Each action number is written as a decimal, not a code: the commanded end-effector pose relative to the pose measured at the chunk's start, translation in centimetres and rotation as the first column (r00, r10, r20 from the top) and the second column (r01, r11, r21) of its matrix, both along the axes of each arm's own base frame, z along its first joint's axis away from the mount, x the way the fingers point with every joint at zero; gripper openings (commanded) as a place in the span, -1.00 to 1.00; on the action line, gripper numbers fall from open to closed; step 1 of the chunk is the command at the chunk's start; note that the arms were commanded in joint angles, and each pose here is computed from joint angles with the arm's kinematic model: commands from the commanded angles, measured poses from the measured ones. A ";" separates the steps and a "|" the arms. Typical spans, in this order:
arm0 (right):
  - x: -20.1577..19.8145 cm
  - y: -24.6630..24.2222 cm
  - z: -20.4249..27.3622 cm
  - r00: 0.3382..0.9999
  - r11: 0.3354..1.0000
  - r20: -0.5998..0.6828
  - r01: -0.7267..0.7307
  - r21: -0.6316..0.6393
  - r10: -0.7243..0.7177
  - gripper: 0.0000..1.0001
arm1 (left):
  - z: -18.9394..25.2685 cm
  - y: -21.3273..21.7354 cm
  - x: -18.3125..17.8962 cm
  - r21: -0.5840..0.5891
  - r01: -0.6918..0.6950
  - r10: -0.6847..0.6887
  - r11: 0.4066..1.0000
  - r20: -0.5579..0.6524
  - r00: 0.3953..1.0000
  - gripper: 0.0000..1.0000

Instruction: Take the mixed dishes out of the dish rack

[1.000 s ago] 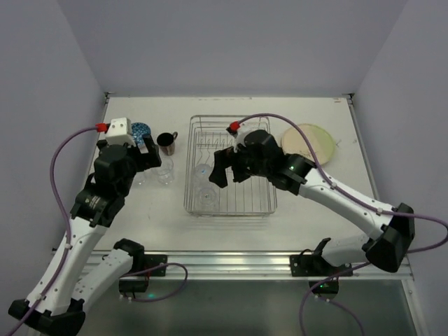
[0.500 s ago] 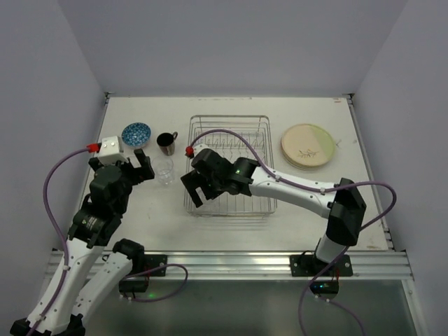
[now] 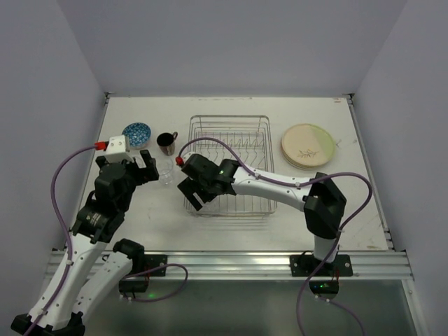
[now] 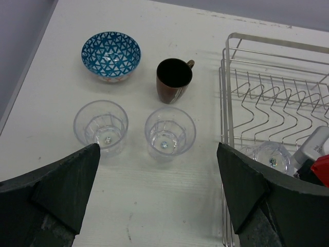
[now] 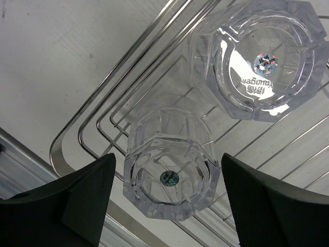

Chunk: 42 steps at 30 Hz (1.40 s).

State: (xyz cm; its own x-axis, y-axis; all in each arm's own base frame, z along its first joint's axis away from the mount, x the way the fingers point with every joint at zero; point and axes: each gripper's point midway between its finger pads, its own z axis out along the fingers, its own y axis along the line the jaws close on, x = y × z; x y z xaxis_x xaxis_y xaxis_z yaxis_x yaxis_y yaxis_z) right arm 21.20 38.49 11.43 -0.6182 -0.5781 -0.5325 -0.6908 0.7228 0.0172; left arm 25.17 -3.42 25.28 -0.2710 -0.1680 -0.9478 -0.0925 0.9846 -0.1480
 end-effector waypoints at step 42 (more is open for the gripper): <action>-1.6 -14.4 30.0 0.950 0.456 0.253 -0.146 0.878 -0.182 -1.00 | 14.2 -22.3 -9.0 -0.235 0.972 -0.750 -0.024 0.647 0.138 1.00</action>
State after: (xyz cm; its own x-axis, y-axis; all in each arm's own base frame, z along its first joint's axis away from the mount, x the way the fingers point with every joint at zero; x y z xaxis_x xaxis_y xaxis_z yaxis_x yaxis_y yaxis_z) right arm 21.94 21.98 37.36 -0.3959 0.2571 -0.8816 -0.6120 0.6418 0.4620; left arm 21.92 -24.20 32.89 -0.4775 -0.4224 -0.7705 0.7645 0.2326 -0.6013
